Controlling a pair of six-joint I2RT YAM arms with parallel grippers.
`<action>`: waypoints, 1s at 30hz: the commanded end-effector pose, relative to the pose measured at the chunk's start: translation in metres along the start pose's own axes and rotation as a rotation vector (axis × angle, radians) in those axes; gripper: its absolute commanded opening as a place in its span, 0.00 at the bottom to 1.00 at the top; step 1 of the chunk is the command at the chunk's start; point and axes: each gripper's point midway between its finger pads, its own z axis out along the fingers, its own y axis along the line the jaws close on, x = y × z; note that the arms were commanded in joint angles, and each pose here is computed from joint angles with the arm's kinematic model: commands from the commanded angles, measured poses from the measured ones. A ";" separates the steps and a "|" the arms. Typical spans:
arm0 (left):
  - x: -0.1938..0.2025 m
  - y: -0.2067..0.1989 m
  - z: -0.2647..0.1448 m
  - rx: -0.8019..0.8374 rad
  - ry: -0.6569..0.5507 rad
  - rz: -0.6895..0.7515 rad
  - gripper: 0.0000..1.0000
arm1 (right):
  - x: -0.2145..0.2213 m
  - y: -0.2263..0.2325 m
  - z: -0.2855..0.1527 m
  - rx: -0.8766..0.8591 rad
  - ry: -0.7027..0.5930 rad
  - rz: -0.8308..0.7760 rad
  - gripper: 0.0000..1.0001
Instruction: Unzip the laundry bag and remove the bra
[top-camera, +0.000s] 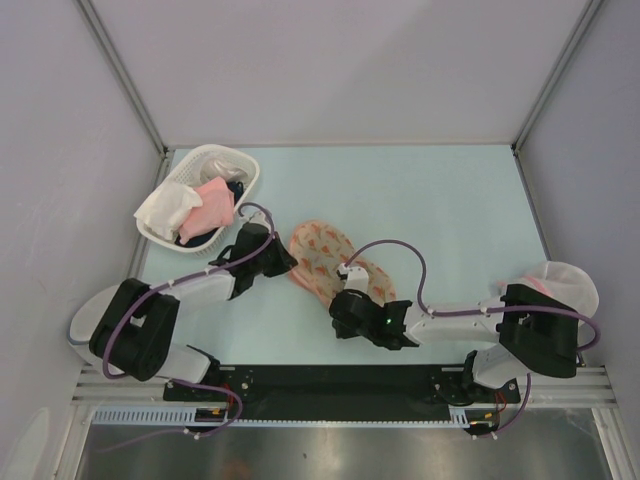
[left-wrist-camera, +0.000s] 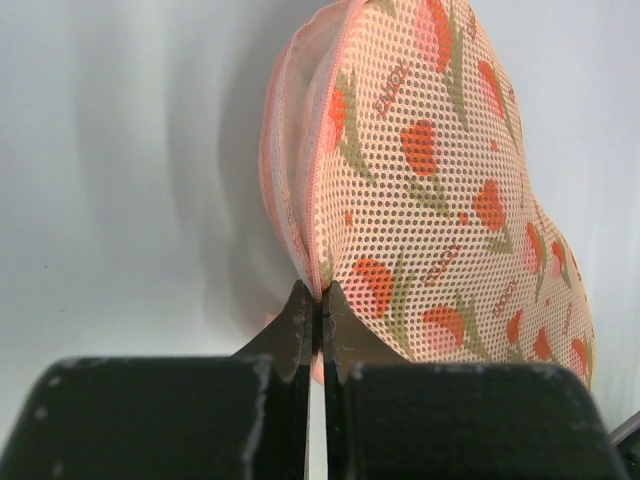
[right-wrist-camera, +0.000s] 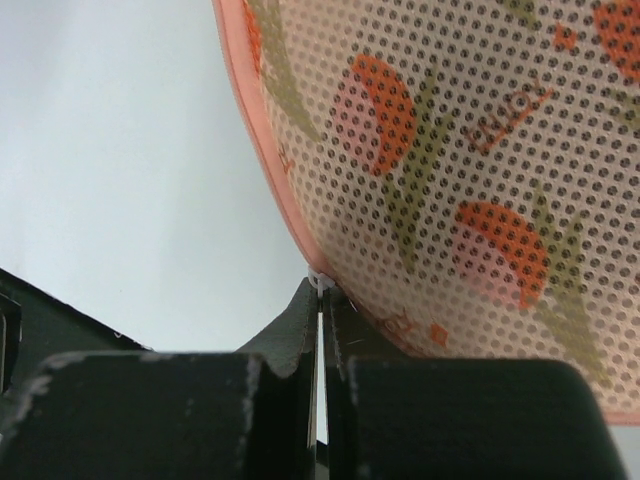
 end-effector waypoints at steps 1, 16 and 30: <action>-0.037 -0.010 0.004 0.007 -0.098 0.038 0.00 | 0.001 -0.008 -0.006 0.030 -0.012 0.006 0.00; -0.013 -0.011 -0.031 0.079 -0.081 0.047 0.89 | -0.021 0.030 0.005 -0.051 -0.054 -0.038 0.00; 0.047 -0.019 -0.042 0.150 0.013 -0.036 0.78 | -0.046 0.091 0.045 -0.162 -0.070 -0.148 0.00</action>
